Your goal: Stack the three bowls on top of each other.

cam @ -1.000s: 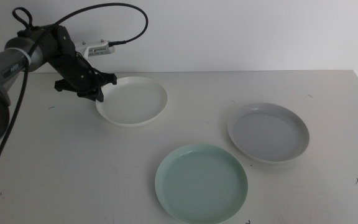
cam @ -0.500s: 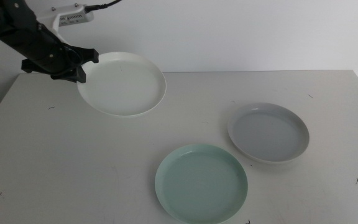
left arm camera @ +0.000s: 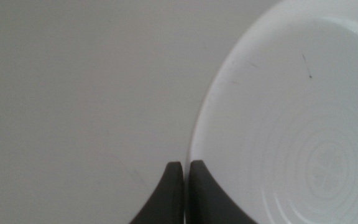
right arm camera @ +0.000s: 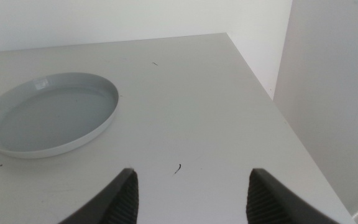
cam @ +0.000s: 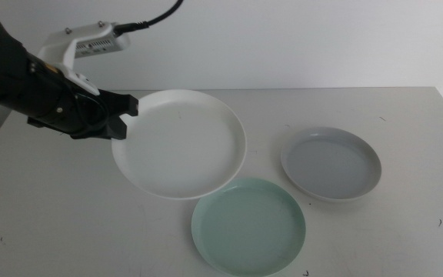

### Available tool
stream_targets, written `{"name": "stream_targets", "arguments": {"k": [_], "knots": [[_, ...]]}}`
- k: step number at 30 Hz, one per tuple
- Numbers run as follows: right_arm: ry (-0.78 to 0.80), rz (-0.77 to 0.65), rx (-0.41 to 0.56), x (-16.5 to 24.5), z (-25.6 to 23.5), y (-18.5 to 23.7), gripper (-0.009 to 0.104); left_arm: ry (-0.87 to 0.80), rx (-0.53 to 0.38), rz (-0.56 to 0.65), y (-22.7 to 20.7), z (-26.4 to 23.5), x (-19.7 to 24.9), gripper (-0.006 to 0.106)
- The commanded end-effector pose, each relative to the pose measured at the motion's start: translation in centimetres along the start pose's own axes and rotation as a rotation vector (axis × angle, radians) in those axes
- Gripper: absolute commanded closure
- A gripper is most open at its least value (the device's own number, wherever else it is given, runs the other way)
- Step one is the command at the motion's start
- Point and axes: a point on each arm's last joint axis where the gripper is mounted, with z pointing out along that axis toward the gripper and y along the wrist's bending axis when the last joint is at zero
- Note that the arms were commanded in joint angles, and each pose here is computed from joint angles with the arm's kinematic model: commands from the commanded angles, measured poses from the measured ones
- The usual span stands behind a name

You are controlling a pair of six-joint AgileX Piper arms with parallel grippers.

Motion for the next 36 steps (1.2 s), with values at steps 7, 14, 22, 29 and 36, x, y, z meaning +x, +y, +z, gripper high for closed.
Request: {"name": "stream_targets", "arguments": {"k": [7, 14, 22, 29, 36], "knots": [[-0.113, -0.016, -0.015, -1.4, -0.6, 0.1, 0.05, -0.037, 0.117, 0.041, -5.5, 0.9, 1.2, 0.1], [-0.113, -0.016, -0.015, -1.4, -0.6, 0.1, 0.05, 0.036, 0.14, 0.084, -7.9, 4.8, 2.5, 0.1], [-0.113, -0.016, -0.015, -1.4, -0.6, 0.1, 0.05, 0.142, 0.121, 0.043, -7.5, 9.2, 3.6, 0.1], [-0.113, -0.016, -0.015, -1.4, -0.6, 0.1, 0.05, 0.19, 0.11, 0.041, -7.1, 11.1, 4.3, 0.1], [-0.113, -0.016, -0.015, -1.4, -0.6, 0.1, 0.05, 0.185, 0.111, 0.067, -7.0, 11.3, 4.3, 0.073]]}}
